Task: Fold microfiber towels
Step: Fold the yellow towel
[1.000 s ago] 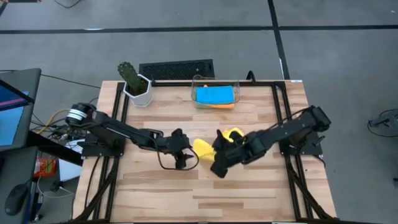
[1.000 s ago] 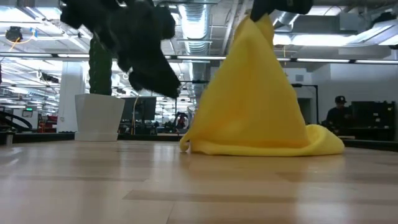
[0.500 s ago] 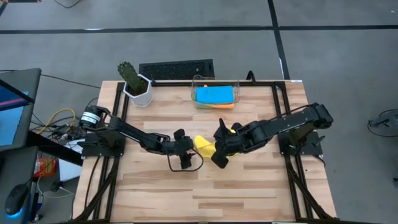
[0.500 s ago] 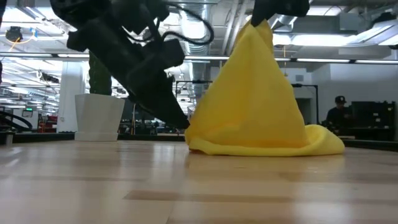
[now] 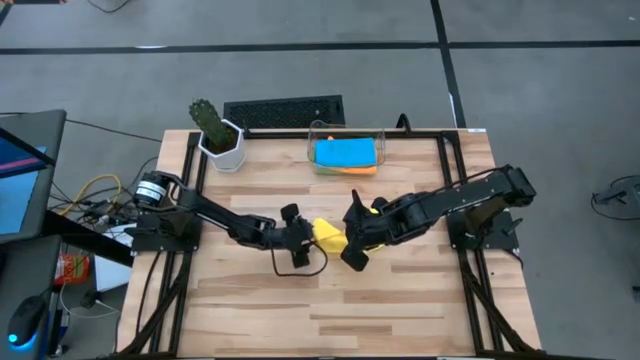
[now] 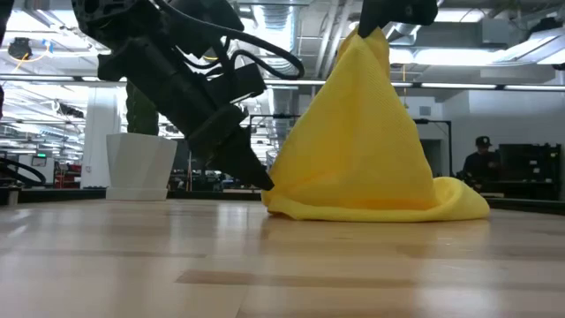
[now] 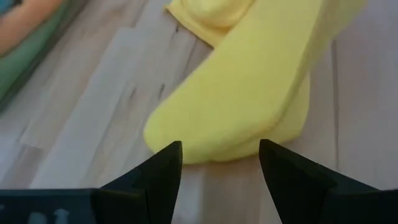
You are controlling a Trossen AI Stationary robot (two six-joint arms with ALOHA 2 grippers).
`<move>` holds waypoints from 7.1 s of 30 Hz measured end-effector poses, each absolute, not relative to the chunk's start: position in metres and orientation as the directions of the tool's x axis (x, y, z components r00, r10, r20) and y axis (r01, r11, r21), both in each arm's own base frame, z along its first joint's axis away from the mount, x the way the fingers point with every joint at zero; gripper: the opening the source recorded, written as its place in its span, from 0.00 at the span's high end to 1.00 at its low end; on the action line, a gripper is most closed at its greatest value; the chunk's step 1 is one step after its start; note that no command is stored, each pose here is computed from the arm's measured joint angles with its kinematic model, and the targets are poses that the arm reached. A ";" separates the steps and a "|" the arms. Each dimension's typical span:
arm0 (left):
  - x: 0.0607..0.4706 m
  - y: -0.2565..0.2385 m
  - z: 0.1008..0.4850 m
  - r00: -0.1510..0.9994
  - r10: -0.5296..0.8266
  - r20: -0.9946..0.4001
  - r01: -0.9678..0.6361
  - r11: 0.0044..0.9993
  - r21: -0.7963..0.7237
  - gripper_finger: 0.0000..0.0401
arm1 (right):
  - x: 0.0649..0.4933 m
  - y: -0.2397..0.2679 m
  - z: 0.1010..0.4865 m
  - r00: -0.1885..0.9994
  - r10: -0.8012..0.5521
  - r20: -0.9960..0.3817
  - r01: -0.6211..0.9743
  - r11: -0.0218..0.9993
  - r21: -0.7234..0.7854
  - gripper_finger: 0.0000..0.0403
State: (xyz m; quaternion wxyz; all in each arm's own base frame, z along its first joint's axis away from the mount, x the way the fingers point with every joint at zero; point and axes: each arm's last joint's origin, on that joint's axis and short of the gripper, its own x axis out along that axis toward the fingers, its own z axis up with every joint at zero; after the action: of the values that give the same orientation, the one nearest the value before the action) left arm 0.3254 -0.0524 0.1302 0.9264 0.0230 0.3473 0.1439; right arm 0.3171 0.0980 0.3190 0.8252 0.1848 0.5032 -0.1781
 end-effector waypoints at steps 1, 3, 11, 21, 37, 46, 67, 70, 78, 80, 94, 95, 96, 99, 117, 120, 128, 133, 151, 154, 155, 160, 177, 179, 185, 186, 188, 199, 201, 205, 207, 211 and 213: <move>0.326 -0.051 0.131 0.722 0.283 -0.632 -0.248 0.958 0.146 0.48 | 0.317 0.098 0.319 0.430 -0.108 -0.896 0.479 0.869 0.125 0.97; 0.327 -0.050 0.132 0.729 0.285 -0.623 -0.249 0.957 0.147 0.49 | 0.317 0.098 0.319 0.430 -0.108 -0.896 0.478 0.869 0.125 0.97; 0.329 -0.040 0.133 0.726 0.308 -0.615 -0.281 0.949 0.144 0.71 | 0.317 0.098 0.319 0.430 -0.108 -0.896 0.479 0.869 0.125 0.97; 0.306 -0.043 0.173 0.602 0.207 -0.771 -0.314 0.949 0.010 1.00 | 0.309 0.094 0.333 0.466 -0.109 -0.878 0.477 0.867 0.146 0.97; 0.266 -0.033 0.251 0.801 0.239 -0.549 -0.266 0.964 0.033 0.72 | 0.295 0.058 0.369 0.555 -0.192 -0.810 0.493 0.860 0.134 0.97; 0.301 -0.030 0.193 0.743 0.218 -0.633 -0.270 0.963 0.015 0.41 | 0.301 0.059 0.364 0.548 -0.187 -0.815 0.476 0.871 0.119 0.97; 0.330 0.028 0.166 0.783 0.250 -0.570 -0.337 0.940 -0.050 0.40 | 0.302 0.059 0.365 0.562 -0.170 -0.809 0.455 0.881 0.130 0.97; 0.338 0.030 0.159 0.818 0.185 -0.545 -0.286 0.953 -0.105 0.46 | 0.303 0.060 0.365 0.568 -0.165 -0.806 0.452 0.882 0.137 0.97; 0.346 0.030 0.149 0.821 0.129 -0.556 -0.234 0.964 -0.122 0.60 | 0.303 0.061 0.366 0.573 -0.161 -0.804 0.442 0.886 0.138 0.97; 0.348 0.030 0.151 0.823 0.124 -0.554 -0.220 0.969 -0.111 0.64 | 0.303 0.061 0.366 0.573 -0.161 -0.803 0.442 0.887 0.137 0.97; 0.348 0.030 0.151 0.823 0.099 -0.559 -0.183 0.978 -0.096 0.98 | 0.302 0.067 0.366 0.583 -0.147 -0.799 0.415 0.899 0.137 0.97; 0.347 0.030 0.150 0.818 0.099 -0.567 -0.184 0.978 -0.094 0.98 | 0.302 0.067 0.366 0.583 -0.146 -0.799 0.411 0.901 0.135 0.97; 0.347 0.030 0.149 0.809 0.098 -0.580 -0.186 0.978 -0.094 0.99 | 0.302 0.068 0.366 0.583 -0.145 -0.799 0.408 0.903 0.133 0.97; 0.343 0.030 0.144 0.774 0.095 -0.626 -0.202 0.974 -0.101 0.99 | 0.302 0.068 0.366 0.583 -0.147 -0.799 0.407 0.904 0.131 0.97; 0.318 0.018 0.155 0.631 0.017 -0.776 -0.303 0.925 -0.227 1.00 | 0.306 0.068 0.375 0.638 -0.160 -0.753 0.359 0.927 0.108 0.97; 0.301 0.016 0.179 0.618 0.049 -0.785 -0.335 0.919 -0.207 1.00 | 0.304 0.064 0.377 0.634 -0.171 -0.754 0.363 0.927 0.096 0.98; 0.243 0.028 0.263 0.668 0.303 -0.679 -0.474 0.877 -0.075 1.00 | 0.310 0.041 0.385 0.648 -0.314 -0.694 0.390 0.919 -0.052 0.98; 0.209 0.040 0.323 0.656 0.487 -0.577 -0.567 0.822 0.051 1.00 | 0.307 0.019 0.415 0.665 -0.441 -0.603 0.437 0.884 -0.165 0.98; 0.169 0.048 0.432 0.611 0.516 -0.601 -0.516 0.835 0.193 1.00 | 0.297 0.020 0.449 0.663 -0.525 -0.533 0.487 0.844 -0.225 0.98; 0.170 0.039 0.418 0.611 0.374 -0.698 -0.450 0.889 0.083 1.00 | 0.301 0.043 0.436 0.659 -0.483 -0.576 0.472 0.862 -0.183 0.98; 0.171 0.035 0.412 0.603 0.326 -0.728 -0.434 0.900 0.043 1.00 | 0.303 0.053 0.431 0.659 -0.466 -0.590 0.464 0.870 -0.169 0.98; 0.181 0.009 0.376 0.547 0.125 -0.828 -0.369 0.924 -0.104 1.00 | 0.313 0.101 0.397 0.630 -0.360 -0.688 0.411 0.907 -0.098 0.98; 0.191 -0.081 0.261 0.522 -0.136 -0.842 -0.302 0.894 -0.332 1.00 | 0.336 0.203 0.315 0.483 -0.072 -0.872 0.391 0.910 0.141 0.97; 0.190 -0.084 0.260 0.531 -0.136 -0.836 -0.295 0.896 -0.333 1.00 | 0.335 0.205 0.315 0.479 -0.064 -0.875 0.424 0.890 0.167 0.98; 0.196 -0.077 0.262 0.602 0.005 -0.799 -0.308 0.924 -0.226 1.00 | 0.326 0.199 0.291 0.380 -0.082 -0.921 0.529 0.836 0.144 0.98; 0.199 -0.075 0.261 0.606 0.023 -0.795 -0.311 0.927 -0.210 1.00 | 0.325 0.198 0.285 0.359 -0.085 -0.929 0.534 0.835 0.130 0.98; 0.205 -0.070 0.259 0.606 0.050 -0.794 -0.314 0.932 -0.181 1.00 | 0.323 0.195 0.275 0.329 -0.105 -0.939 0.543 0.834 0.098 0.98; 0.252 -0.031 0.219 0.497 0.167 -0.851 -0.320 0.948 -0.001 1.00 | 0.326 0.157 0.251 0.162 -0.178 -0.971 0.574 0.817 -0.054 0.97; 0.257 -0.023 0.212 0.477 0.182 -0.860 -0.331 0.943 0.015 1.00 | 0.328 0.149 0.248 0.140 -0.189 -0.972 0.561 0.824 -0.080 0.97; 0.267 -0.010 0.205 0.479 0.170 -0.861 -0.312 0.950 0.013 1.00 | 0.328 0.133 0.236 0.068 -0.195 -0.978 0.548 0.827 -0.127 0.97; 0.270 -0.003 0.204 0.486 0.165 -0.858 -0.307 0.952 0.009 1.00 | 0.327 0.127 0.230 0.041 -0.206 -0.978 0.540 0.828 -0.152 0.97; 0.271 0.009 0.205 0.494 0.187 -0.849 -0.321 0.947 0.021 1.00 | 0.327 0.111 0.219 -0.005 -0.222 -0.975 0.523 0.830 -0.192 0.97; 0.271 0.015 0.205 0.489 0.197 -0.850 -0.329 0.944 0.030 1.00 | 0.328 0.103 0.216 -0.011 -0.222 -0.975 0.516 0.834 -0.196 0.97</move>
State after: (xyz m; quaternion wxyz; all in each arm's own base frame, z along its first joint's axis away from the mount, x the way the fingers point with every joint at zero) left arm 0.2706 0.0153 0.2048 0.8601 -0.0683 0.4817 0.1530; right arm 0.3285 0.1034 0.2161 0.6945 0.1115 0.6592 -0.2659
